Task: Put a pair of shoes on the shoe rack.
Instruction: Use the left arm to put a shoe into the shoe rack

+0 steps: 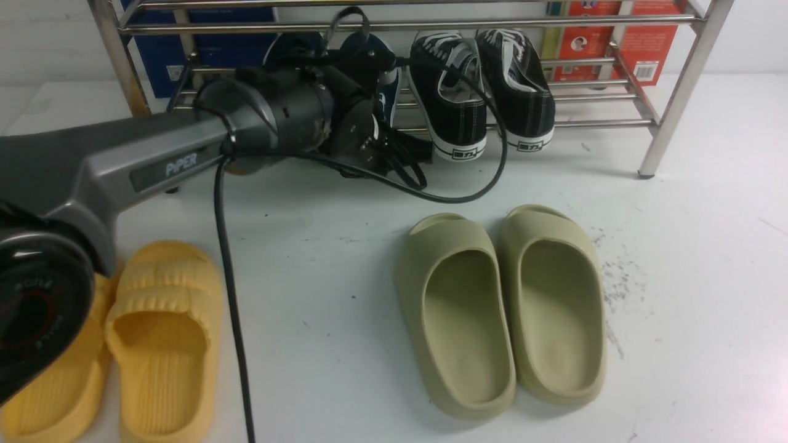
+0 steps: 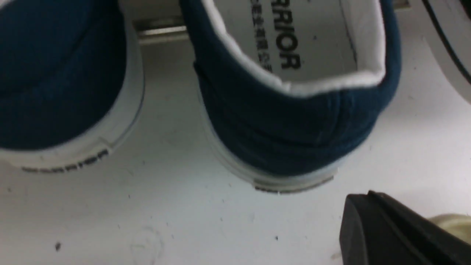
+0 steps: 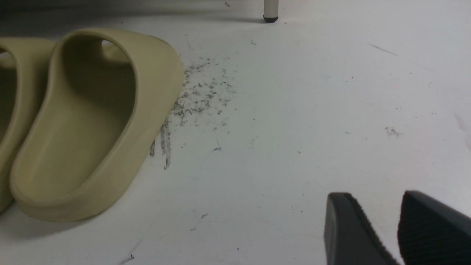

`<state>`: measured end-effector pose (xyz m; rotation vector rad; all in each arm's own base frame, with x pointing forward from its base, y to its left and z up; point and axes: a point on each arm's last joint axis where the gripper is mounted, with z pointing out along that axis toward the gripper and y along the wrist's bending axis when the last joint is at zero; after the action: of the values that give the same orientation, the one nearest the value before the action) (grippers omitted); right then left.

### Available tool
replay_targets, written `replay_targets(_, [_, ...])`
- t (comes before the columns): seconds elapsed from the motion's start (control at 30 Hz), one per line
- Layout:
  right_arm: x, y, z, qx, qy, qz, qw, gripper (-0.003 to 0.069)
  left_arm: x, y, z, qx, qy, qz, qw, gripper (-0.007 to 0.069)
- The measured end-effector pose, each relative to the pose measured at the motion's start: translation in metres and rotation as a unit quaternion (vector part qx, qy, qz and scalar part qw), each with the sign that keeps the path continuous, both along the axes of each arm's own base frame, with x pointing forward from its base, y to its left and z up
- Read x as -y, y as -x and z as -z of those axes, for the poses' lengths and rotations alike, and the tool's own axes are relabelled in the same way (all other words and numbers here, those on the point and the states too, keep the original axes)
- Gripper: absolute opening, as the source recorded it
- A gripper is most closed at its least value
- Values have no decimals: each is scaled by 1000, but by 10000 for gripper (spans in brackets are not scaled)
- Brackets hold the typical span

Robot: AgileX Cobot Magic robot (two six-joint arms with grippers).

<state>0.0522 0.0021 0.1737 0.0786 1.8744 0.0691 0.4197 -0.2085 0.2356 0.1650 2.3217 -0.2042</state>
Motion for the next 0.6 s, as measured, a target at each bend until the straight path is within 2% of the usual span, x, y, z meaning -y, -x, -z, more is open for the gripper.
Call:
replay_targets(0.3, [0, 0, 0, 0, 0, 0, 1000, 246, -4, -9, -3, 49, 4, -19, 999, -13])
replay_targets(0.53, [0, 0, 0, 0, 0, 0, 1000, 246, -4, -3, -9, 33, 19, -43, 998, -13])
replay_targets(0.6, [0, 0, 0, 0, 0, 0, 1000, 246, -3, 11, -24, 9, 13, -63, 998, -13])
